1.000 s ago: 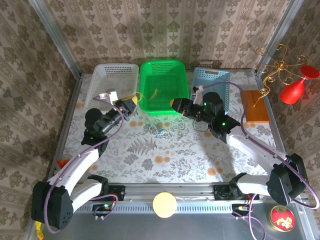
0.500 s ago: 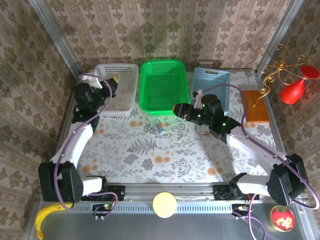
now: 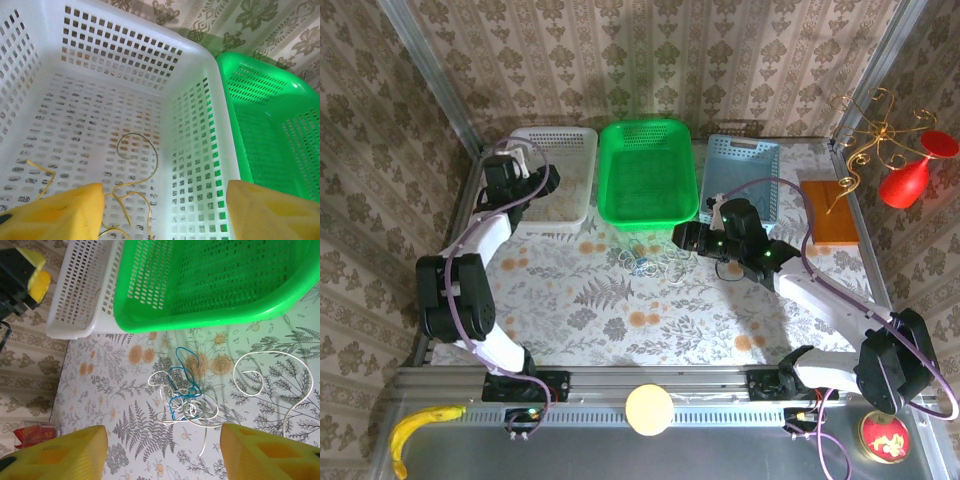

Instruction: Untangle the cables

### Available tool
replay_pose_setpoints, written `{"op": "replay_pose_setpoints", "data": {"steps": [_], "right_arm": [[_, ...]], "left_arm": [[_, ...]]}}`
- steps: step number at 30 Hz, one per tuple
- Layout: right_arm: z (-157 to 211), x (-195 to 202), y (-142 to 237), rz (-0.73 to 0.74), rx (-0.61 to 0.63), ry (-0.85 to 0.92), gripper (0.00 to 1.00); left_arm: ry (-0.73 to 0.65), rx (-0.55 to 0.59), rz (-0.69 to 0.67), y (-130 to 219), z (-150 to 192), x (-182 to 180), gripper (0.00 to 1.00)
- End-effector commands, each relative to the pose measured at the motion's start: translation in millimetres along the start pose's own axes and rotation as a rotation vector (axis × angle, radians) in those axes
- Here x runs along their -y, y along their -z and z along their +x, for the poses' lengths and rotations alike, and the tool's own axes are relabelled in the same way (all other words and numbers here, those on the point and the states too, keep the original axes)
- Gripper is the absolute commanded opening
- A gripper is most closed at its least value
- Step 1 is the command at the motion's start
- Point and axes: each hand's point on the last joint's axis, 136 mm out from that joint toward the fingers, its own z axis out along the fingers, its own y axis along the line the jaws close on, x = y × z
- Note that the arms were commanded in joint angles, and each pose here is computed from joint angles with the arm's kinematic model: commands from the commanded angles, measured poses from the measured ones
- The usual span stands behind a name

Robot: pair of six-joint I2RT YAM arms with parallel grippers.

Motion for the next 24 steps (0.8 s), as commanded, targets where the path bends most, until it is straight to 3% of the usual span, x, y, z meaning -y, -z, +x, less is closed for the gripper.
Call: {"op": "replay_pose_setpoints", "data": {"steps": [1,5,7,15,24], "right_arm": [[2,6,7,0.028,0.011,0.030,0.63],[0,5,9,0.028,0.019,0.043,0.63],[-1,4,8,0.029,0.019,0.051,0.64],[7,9,-2,0.065,-0.033,0.152,0.66],[30,11,-32,0.057,-0.107,0.184,0.66]], "left_arm": [[-0.056,0.050,0.019,22,-28,14,0.75],[-0.063,0.077,0.061,47,-37,33,0.87],[-0.066,0.086,0.086,60,-38,43,0.99],[-0.097,0.099,0.205,109,-17,95,1.00],[-0.128,0.078,0.220,134,47,122,1.00]]}}
